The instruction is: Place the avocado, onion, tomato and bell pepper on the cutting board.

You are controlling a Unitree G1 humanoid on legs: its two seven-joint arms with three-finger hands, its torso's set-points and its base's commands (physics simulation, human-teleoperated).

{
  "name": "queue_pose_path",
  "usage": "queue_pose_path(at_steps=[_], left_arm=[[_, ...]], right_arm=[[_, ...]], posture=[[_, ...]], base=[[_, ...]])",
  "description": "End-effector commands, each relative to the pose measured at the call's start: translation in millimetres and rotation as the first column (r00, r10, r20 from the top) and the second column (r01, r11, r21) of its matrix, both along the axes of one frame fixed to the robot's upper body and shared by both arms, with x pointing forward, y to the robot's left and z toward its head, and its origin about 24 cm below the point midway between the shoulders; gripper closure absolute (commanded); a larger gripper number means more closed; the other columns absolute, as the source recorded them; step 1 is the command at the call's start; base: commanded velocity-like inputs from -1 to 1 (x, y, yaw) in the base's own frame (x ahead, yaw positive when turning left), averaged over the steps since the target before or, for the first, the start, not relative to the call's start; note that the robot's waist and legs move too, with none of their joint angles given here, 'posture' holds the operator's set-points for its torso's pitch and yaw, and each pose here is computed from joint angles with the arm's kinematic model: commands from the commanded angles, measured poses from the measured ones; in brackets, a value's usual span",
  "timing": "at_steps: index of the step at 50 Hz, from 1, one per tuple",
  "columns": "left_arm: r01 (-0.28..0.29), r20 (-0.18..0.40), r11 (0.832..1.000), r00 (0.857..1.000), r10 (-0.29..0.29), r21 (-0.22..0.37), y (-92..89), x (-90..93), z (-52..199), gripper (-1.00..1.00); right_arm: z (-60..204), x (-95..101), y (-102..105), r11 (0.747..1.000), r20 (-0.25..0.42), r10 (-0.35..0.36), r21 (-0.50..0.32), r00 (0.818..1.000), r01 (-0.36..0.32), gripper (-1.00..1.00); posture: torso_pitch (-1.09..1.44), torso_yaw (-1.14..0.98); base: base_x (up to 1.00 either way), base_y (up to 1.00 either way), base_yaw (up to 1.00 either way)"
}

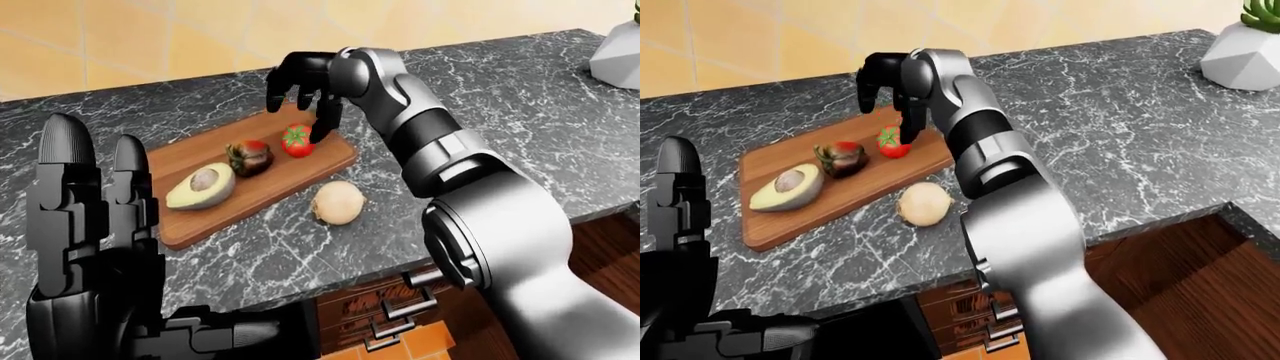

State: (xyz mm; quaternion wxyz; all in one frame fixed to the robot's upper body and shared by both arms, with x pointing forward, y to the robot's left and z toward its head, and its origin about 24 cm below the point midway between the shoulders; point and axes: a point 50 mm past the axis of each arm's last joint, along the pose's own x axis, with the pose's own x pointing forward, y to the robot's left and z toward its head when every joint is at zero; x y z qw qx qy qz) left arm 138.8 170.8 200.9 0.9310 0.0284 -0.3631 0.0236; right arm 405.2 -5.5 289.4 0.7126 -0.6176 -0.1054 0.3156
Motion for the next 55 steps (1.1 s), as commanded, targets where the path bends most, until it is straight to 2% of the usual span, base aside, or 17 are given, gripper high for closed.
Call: queue_pose_path(at_steps=[1, 11, 13, 16, 21, 26, 27, 28, 30, 31, 32, 35, 38, 40, 45, 52, 55], left_arm=[[0.001, 0.061, 1.000, 0.998, -0.001, 0.009, -1.3, -6.1, 8, -1.00], [0.000, 0.061, 1.000, 0.998, 0.000, 0.011, -1.2, -5.9, 8, -1.00], [0.000, 0.060, 1.000, 0.998, -0.001, 0.010, -1.2, -5.8, 7, -1.00], [0.001, 0.061, 1.000, 0.998, -0.001, 0.011, -1.3, -5.7, 7, -1.00], [0.002, 0.059, 1.000, 0.998, -0.003, 0.012, -1.8, -5.4, 7, -1.00], [0.001, 0.060, 1.000, 0.998, -0.002, 0.012, -1.9, -5.6, 7, -1.00], [0.002, 0.059, 1.000, 0.998, -0.002, 0.013, -2.0, -5.4, 7, -1.00], [0.002, 0.058, 1.000, 0.998, -0.003, 0.012, -2.0, -5.4, 7, -1.00], [0.001, 0.059, 1.000, 0.998, -0.002, 0.013, -2.1, -5.6, 7, -1.00], [0.001, 0.059, 1.000, 0.998, -0.002, 0.013, -2.1, -5.8, 7, -1.00], [0.001, 0.059, 1.000, 0.998, -0.002, 0.013, -2.1, -5.7, 7, -1.00], [0.002, 0.058, 1.000, 0.998, -0.003, 0.013, -2.3, -5.7, 7, -1.00], [0.003, 0.057, 1.000, 0.998, -0.004, 0.015, -3.0, -5.3, 6, -1.00], [0.003, 0.057, 1.000, 0.998, -0.003, 0.015, -2.9, -5.2, 6, -1.00], [0.002, 0.057, 1.000, 0.998, -0.003, 0.016, -2.9, -5.3, 6, -1.00], [0.003, 0.057, 1.000, 0.998, -0.004, 0.020, -3.9, -5.7, 6, -1.00], [0.004, 0.057, 1.000, 0.998, -0.005, 0.020, -4.0, -5.8, 5, -1.00]], right_arm=[[26, -4.5, 3, 0.999, 0.087, 0.016, 0.030, 0.996, -0.018, -0.31], [26, -3.9, 1, 0.999, 0.088, 0.011, 0.030, 0.996, -0.014, -0.33], [38, -6.0, 0, 0.999, 0.106, 0.010, 0.041, 0.994, -0.015, -0.34], [76, -13.6, -6, 0.997, 0.173, 0.000, 0.073, 0.985, -0.013, -0.43], [118, -24.7, -23, 0.997, 0.253, -0.028, 0.074, 0.967, 0.009, -0.40], [132, -30.6, -33, 1.000, 0.292, -0.014, 0.009, 0.956, 0.012, -0.49], [130, -30.8, -36, 1.000, 0.279, 0.001, -0.024, 0.960, 0.006, -0.58], [128, -30.3, -40, 0.998, 0.284, 0.003, -0.063, 0.959, 0.016, -0.55], [133, -34.7, -47, 0.997, 0.271, 0.013, -0.071, 0.963, 0.007, -0.50], [135, -37.1, -49, 0.997, 0.274, 0.015, -0.075, 0.962, 0.005, -0.54], [140, -41.5, -54, 0.997, 0.270, 0.018, -0.077, 0.963, 0.003, -1.00], [140, -56.0, -69, 0.996, 0.244, 0.008, -0.085, 0.970, 0.013, -1.00], [128, -77.2, -79, 0.995, 0.180, 0.011, -0.096, 0.984, 0.007, -1.00], [119, -90.9, -82, 0.993, 0.173, 0.021, -0.120, 0.985, 0.000, -1.00], [118, -114.2, -84, 0.989, 0.130, 0.056, -0.140, 0.990, -0.038, -1.00], [83, -126.2, -92, 0.979, -0.015, 0.077, -0.188, 0.997, -0.078, -1.00], [65, -133.2, -85, 0.979, -0.067, 0.125, -0.154, 0.990, -0.134, -1.00]], posture=[[0.00, 0.00], [0.00, 0.00], [0.00, 0.00], [0.00, 0.00], [0.00, 0.00], [0.00, 0.00], [0.00, 0.00], [0.00, 0.00], [0.00, 0.00], [0.00, 0.00], [0.00, 0.00], [0.00, 0.00], [0.00, 0.00], [0.00, 0.00], [0.00, 0.00], [0.00, 0.00], [0.00, 0.00]], base=[[0.00, 0.00, 0.00], [0.00, 0.00, 0.00], [0.00, 0.00, 0.00], [0.00, 0.00, 0.00], [0.00, 0.00, 0.00], [0.00, 0.00, 0.00], [0.00, 0.00, 0.00], [0.00, 0.00, 0.00], [0.00, 0.00, 0.00], [0.00, 0.00, 0.00], [0.00, 0.00, 0.00], [0.00, 0.00, 0.00], [0.00, 0.00, 0.00], [0.00, 0.00, 0.00], [0.00, 0.00, 0.00], [0.00, 0.00, 0.00], [0.00, 0.00, 0.00]])
